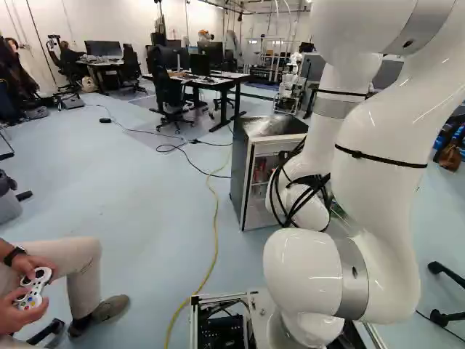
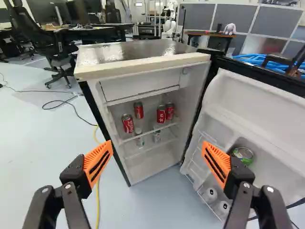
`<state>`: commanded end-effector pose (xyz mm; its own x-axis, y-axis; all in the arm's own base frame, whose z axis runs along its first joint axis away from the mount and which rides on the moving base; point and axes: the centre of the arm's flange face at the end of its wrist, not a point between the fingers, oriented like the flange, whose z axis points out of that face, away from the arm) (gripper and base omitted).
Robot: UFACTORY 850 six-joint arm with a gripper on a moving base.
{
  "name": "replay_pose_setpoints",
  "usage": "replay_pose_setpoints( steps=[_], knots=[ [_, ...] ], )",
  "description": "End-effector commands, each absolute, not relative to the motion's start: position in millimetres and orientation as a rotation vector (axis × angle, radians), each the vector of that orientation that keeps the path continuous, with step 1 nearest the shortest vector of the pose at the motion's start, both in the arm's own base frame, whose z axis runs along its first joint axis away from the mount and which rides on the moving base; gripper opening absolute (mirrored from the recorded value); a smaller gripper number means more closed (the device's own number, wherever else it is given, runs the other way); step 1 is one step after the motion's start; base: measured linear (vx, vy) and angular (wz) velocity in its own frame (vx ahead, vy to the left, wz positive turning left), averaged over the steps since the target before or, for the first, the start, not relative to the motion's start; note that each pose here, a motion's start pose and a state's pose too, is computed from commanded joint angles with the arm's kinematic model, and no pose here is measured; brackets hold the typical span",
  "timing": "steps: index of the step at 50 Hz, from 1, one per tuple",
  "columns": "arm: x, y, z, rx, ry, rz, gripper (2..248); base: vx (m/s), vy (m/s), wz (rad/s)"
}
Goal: Grab a drink from the fridge
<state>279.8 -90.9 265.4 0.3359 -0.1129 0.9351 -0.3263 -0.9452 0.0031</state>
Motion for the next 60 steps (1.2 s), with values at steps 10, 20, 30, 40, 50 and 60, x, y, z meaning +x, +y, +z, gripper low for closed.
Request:
replay_pose_setpoints(
  steps=[10, 20, 30, 40, 50, 60],
  knots=[
    [285, -79, 256, 2.456, -0.354, 1.646, 247, 0.0, 0.0, 0.0],
    [295, -68, 246, 2.501, -0.305, 1.636, 247, 0.0, 0.0, 0.0],
    [311, -64, 234, 2.528, -0.276, 1.626, 247, 0.0, 0.0, 0.0],
    [327, -64, 221, 2.544, -0.266, 1.614, 247, 0.0, 0.0, 0.0],
    [337, -64, 214, 2.549, -0.262, 1.611, 247, 0.0, 0.0, 0.0],
    [340, -65, 213, 2.547, -0.261, 1.613, 247, 0.0, 0.0, 0.0]
  ],
)
